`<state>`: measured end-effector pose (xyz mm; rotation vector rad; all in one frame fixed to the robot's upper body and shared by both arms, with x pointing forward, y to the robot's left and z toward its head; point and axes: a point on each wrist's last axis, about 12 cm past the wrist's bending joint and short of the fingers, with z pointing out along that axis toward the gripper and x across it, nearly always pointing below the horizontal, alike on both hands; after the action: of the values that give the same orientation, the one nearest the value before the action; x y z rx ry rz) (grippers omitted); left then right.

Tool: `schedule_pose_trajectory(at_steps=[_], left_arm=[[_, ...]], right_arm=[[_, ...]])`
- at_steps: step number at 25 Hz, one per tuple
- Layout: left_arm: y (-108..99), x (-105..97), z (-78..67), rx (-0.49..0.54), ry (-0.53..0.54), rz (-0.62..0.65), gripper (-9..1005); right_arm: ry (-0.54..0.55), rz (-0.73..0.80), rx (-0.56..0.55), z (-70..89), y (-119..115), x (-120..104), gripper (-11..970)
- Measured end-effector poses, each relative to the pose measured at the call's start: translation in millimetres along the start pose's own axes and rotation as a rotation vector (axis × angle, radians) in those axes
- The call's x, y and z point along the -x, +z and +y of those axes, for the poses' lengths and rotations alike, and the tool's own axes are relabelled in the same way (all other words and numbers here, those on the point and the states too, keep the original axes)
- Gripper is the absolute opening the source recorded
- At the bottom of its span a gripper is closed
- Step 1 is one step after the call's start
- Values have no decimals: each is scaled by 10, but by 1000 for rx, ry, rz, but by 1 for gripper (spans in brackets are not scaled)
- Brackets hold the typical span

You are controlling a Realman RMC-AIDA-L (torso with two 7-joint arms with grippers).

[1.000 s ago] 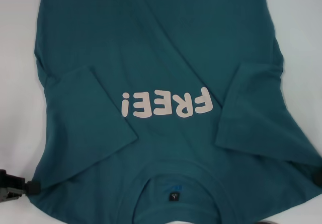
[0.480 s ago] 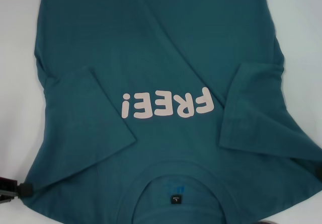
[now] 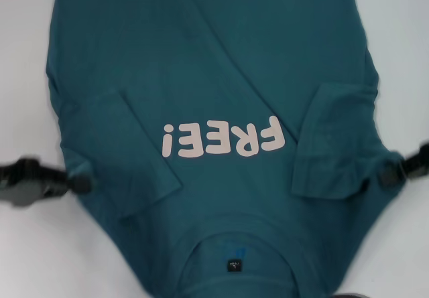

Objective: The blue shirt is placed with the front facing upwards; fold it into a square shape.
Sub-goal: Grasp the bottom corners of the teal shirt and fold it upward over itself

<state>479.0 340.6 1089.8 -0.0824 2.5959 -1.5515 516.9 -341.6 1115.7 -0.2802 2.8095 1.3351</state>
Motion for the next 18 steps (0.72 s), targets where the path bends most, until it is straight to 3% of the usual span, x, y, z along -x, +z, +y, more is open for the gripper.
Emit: schedule_pose_trajectory(at_steps=[8,18], left_arm=[[367,747,-324,42,75,-98,2],[317,1223,-486,152,102,-276,2]], right_arm=[[-45,-225,-7,117,-106,415,25],[-83,-409,-55,167,-390,707,24]])
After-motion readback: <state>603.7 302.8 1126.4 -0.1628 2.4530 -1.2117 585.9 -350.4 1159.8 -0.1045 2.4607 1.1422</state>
